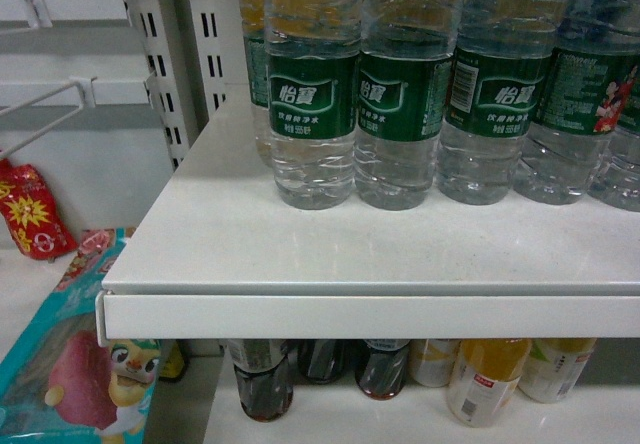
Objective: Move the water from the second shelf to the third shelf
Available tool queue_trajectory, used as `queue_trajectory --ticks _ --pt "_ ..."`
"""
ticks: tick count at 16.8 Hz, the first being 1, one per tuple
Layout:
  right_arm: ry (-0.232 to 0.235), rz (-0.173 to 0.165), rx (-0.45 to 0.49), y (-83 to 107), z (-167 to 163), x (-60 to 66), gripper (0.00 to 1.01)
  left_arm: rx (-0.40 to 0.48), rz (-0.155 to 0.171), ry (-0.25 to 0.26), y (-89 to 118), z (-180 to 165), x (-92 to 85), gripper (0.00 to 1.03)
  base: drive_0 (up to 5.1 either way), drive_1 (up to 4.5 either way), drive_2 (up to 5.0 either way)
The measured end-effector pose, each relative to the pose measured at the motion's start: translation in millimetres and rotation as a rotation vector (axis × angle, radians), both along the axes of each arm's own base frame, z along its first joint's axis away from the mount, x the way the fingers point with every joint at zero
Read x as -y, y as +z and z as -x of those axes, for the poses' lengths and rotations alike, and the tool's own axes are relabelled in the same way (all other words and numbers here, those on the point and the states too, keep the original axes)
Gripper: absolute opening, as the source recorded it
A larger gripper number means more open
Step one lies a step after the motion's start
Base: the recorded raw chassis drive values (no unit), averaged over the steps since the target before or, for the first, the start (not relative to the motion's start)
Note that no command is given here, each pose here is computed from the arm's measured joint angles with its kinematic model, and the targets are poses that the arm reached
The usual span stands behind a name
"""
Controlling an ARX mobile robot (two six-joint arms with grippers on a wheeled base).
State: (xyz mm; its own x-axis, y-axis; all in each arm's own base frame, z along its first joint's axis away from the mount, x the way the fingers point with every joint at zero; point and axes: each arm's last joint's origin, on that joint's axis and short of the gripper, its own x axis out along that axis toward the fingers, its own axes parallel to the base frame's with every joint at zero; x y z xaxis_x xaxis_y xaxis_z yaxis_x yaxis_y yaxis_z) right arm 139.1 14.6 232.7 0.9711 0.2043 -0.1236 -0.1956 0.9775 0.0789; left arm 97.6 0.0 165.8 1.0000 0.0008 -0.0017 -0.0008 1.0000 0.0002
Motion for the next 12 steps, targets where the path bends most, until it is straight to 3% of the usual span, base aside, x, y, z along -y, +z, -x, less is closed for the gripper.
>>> queue_trajectory --ticks 5,7,12 --pt "0.008 -0.043 -0.081 -1.0 1.0 -0.5 0.39 0.000 0.000 0.000 0.0 0.0 0.0 0.98 0.0 0.00 0.0" --pt "0.033 -0.061 -0.087 4.6 -2.8 -2.5 0.39 0.000 0.000 0.000 0.0 0.0 0.0 0.98 0.0 0.00 0.0" --pt "0.112 -0.059 -0.060 18.7 -13.4 -16.5 0.39 0.000 0.000 0.000 0.0 0.0 0.0 0.98 0.0 0.00 0.0"
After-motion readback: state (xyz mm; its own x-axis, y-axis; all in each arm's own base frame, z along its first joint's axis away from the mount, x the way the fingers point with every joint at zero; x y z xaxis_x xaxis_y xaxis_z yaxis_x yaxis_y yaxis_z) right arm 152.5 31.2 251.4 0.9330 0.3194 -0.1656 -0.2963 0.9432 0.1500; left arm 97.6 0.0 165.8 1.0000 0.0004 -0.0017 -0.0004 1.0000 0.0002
